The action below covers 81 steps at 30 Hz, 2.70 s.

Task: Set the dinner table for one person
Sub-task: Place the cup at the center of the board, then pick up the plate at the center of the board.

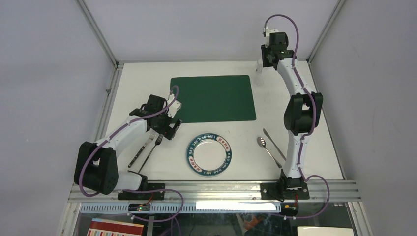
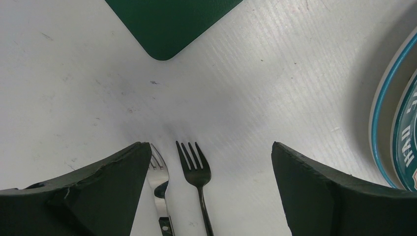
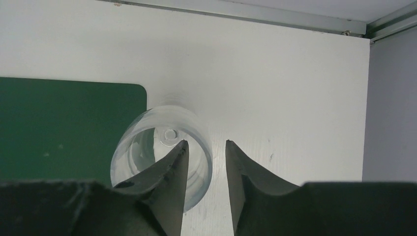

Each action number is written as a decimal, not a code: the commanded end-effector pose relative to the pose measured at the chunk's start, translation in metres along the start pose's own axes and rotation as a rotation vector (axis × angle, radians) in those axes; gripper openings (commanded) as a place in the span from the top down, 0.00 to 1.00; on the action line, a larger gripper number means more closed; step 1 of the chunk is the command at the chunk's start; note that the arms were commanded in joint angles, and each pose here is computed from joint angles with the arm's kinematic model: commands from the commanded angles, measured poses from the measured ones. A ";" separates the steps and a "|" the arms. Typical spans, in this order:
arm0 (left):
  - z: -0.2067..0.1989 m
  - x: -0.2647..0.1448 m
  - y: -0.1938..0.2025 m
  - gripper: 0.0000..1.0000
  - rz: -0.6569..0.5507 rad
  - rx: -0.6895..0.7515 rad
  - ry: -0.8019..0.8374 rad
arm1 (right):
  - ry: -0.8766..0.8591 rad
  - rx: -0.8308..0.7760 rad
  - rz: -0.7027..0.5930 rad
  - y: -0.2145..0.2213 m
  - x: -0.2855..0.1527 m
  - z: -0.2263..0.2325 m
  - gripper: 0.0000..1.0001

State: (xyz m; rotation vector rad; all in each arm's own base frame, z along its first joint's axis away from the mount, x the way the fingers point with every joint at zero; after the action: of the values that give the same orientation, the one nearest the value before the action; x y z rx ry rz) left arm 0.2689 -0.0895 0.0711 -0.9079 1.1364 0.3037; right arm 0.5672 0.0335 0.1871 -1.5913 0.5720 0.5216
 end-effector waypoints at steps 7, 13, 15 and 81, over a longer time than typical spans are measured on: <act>0.001 -0.003 -0.014 0.01 -0.058 0.003 -0.015 | -0.011 0.010 -0.165 -0.051 -0.019 -0.005 0.62; -0.001 -0.001 -0.011 0.01 -0.051 -0.001 -0.008 | 0.004 0.007 -0.209 -0.064 -0.022 -0.007 0.62; -0.001 -0.001 -0.010 0.01 -0.048 -0.001 -0.012 | 0.013 0.011 -0.228 -0.071 -0.023 -0.009 0.62; -0.123 -0.023 -0.028 0.07 -0.046 0.117 0.889 | -1.036 -0.301 0.978 0.309 -0.233 0.194 0.39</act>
State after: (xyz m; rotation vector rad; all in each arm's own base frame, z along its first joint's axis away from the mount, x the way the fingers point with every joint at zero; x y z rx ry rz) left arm 0.1968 -0.1860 0.0888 -0.9965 1.9146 -0.1523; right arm 0.1878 0.2016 0.0750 -1.0283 0.4746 2.0584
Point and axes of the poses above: each gripper's point midway between its finger pads, its own x axis out along the fingers, its own z axis along the line the jaws close on, y = z × x, the point moved 1 cm from there along -x, back along the fingers, and after that the axes turned 7 degrees about x, right-handed, at the moved point
